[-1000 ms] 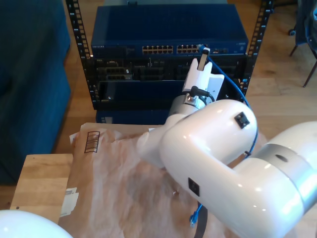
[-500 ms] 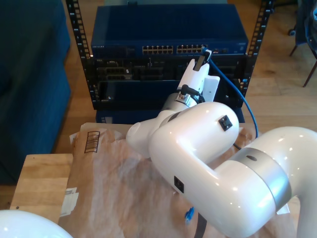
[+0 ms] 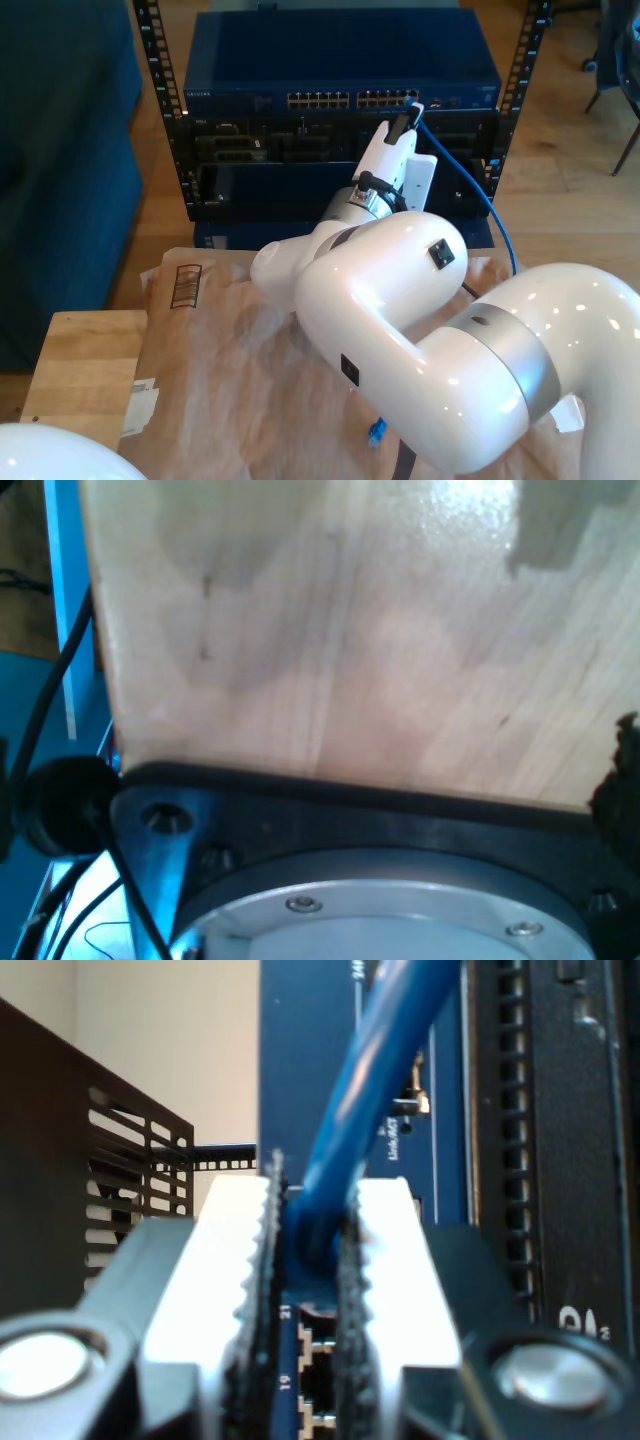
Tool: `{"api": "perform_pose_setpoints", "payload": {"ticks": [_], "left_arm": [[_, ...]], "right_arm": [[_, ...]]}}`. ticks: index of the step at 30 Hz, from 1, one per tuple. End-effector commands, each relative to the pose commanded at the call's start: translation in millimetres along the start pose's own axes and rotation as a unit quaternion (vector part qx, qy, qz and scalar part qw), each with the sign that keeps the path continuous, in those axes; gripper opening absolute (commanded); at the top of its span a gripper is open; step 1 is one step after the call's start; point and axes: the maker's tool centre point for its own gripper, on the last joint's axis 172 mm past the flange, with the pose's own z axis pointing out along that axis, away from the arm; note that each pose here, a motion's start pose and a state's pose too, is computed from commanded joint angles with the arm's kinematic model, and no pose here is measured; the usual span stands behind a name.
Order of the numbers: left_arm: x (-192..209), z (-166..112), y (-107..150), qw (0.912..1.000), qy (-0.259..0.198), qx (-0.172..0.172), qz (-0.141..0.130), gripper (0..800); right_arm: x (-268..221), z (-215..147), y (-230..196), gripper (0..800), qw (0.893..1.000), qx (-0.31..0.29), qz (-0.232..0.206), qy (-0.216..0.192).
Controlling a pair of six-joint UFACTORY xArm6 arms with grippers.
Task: Grab the cable and plug it in
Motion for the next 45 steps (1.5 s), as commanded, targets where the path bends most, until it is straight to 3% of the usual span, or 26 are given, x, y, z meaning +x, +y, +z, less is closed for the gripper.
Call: {"api": "perform_pose_setpoints", "payload": {"ticks": [45], "left_arm": [[0.0, 0.0, 0.0, 1.0, 0.0, 0.0, 0.0, 800]], "right_arm": [[6.4, 11.1, 6.6, 0, 1.0, 0.01, -0.004, 0.015]]}}
